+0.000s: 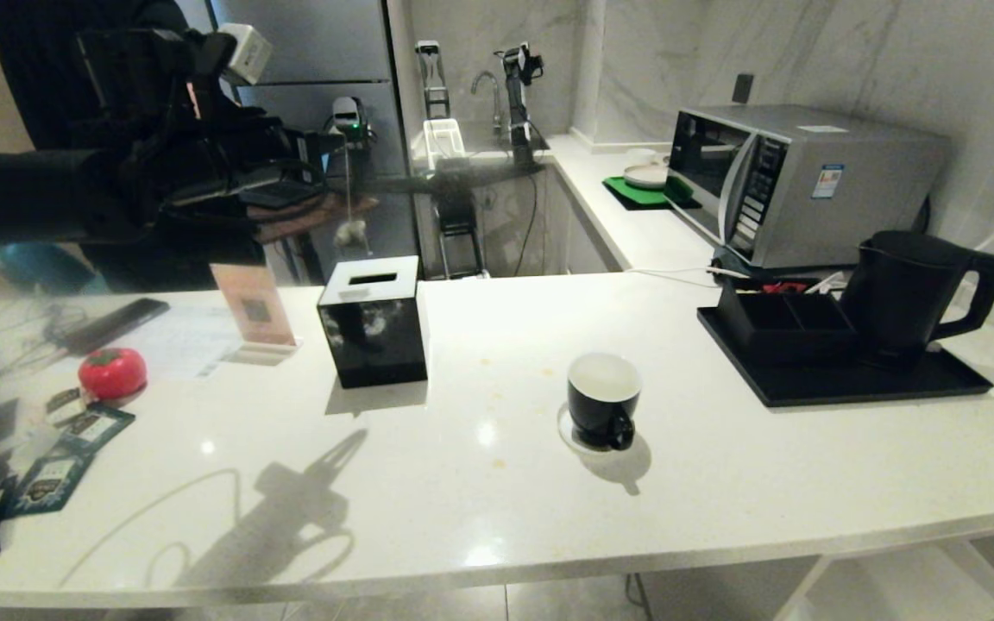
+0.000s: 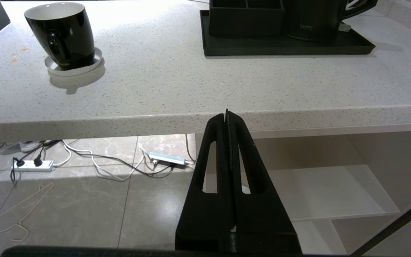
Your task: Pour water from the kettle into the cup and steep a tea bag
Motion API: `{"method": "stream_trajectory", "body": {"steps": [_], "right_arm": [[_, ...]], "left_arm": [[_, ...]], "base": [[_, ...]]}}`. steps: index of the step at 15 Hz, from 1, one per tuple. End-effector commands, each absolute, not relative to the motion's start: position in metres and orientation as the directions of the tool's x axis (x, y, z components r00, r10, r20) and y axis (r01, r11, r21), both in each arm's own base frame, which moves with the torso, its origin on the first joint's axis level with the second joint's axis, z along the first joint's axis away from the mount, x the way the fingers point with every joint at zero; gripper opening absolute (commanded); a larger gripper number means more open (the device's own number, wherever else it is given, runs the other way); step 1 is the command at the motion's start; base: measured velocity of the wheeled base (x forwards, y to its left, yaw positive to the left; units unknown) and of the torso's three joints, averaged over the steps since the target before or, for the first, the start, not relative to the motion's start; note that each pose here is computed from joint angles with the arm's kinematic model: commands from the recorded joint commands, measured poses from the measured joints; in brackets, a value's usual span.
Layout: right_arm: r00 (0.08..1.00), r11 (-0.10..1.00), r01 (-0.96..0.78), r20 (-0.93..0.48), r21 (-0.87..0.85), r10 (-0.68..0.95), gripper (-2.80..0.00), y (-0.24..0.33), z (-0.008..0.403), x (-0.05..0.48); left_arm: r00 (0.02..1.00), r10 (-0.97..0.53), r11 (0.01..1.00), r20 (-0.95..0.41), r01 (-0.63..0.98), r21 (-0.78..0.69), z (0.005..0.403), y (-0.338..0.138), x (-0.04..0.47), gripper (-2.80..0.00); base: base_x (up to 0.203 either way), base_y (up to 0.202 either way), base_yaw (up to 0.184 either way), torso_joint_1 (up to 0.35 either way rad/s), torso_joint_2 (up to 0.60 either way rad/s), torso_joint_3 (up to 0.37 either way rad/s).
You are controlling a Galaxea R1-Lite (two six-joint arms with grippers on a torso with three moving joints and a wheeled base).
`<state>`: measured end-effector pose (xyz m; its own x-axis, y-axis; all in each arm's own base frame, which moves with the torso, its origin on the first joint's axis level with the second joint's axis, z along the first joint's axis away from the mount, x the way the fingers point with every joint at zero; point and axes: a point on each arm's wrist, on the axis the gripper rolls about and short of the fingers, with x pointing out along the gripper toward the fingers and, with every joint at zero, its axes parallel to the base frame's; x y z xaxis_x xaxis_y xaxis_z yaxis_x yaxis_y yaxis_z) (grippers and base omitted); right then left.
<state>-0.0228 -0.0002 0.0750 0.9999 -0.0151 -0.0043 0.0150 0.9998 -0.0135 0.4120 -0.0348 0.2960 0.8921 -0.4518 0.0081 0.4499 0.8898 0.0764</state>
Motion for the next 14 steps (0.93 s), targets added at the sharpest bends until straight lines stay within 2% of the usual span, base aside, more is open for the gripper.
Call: {"method": "stream_trajectory", "body": {"steps": [1,14], "right_arm": [[1.0,1.0,0.015,-0.005,-0.015,-0.015,-2.8,0.0,0.075,-0.023],[1.0,1.0,0.015,-0.005,-0.014,-0.015,-2.8,0.0,0.075,-0.023]], "left_arm": [[0.897,-0.443,0.893,-0.01,0.442,0.081,0.289,-0.03,0.414,-2.8],[0.896,-0.44,0.894,-0.059,0.443,0.069,0.246,-0.029,0.444,-2.8]], "base": [[0.0,0.0,0.0,0.0,0.0,0.0],[0.0,0.0,0.0,0.0,0.0,0.0]]}}
